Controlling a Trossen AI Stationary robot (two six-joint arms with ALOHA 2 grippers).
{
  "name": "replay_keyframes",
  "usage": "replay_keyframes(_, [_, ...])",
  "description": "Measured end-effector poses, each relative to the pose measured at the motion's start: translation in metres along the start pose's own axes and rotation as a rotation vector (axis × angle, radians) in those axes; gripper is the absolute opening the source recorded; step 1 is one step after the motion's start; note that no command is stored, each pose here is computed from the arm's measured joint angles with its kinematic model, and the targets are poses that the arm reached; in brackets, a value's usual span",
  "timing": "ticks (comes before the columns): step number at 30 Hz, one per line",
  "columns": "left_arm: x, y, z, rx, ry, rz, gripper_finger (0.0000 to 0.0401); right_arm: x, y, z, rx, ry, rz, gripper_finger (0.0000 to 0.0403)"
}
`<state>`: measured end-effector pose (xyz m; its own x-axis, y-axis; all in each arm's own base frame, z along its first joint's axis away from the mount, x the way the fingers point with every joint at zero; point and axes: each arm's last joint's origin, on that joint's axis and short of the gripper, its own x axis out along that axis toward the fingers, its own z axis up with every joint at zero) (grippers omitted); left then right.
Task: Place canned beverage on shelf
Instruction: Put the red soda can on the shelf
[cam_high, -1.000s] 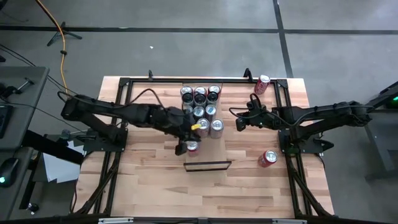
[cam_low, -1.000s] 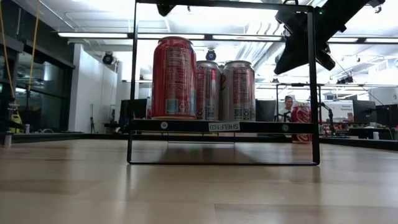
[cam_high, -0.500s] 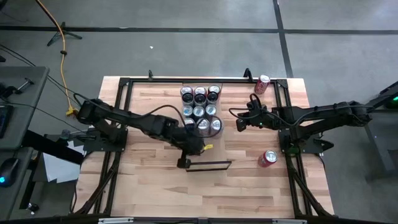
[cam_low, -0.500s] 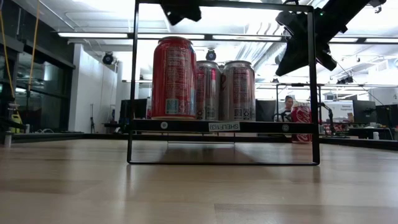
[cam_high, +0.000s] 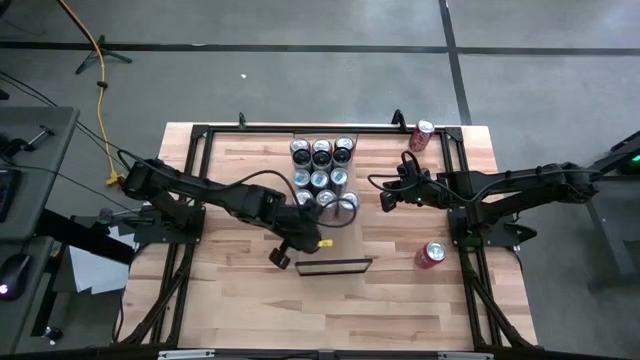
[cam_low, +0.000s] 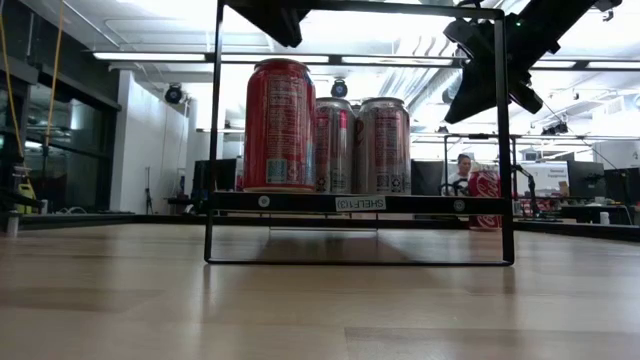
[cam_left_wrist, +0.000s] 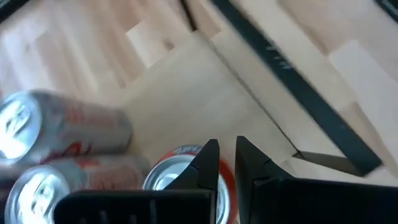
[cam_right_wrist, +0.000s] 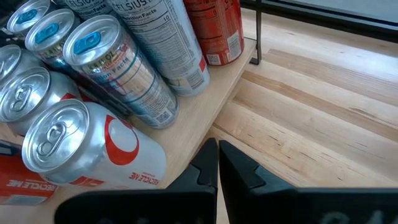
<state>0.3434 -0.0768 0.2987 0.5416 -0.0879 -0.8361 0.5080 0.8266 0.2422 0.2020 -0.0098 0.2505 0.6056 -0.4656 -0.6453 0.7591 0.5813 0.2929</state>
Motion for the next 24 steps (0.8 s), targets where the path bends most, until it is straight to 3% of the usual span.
replay_keyframes(4, [0.000, -0.003, 0.001, 0.146, -0.039, -0.082, 0.0000, 0.000, 0.000, 0.000, -0.001, 0.000, -0.001, 0.0000])
replay_keyframes(10, [0.000, -0.003, 0.001, 0.309, -0.056, -0.087, 0.0000, 0.000, 0.000, 0.000, 0.000, 0.000, -0.001, 0.0000])
replay_keyframes(24, [0.038, -0.003, -0.002, 0.378, 0.018, -0.133, 0.0000, 0.000, 0.000, 0.000, 0.010, 0.000, -0.001, 0.0000])
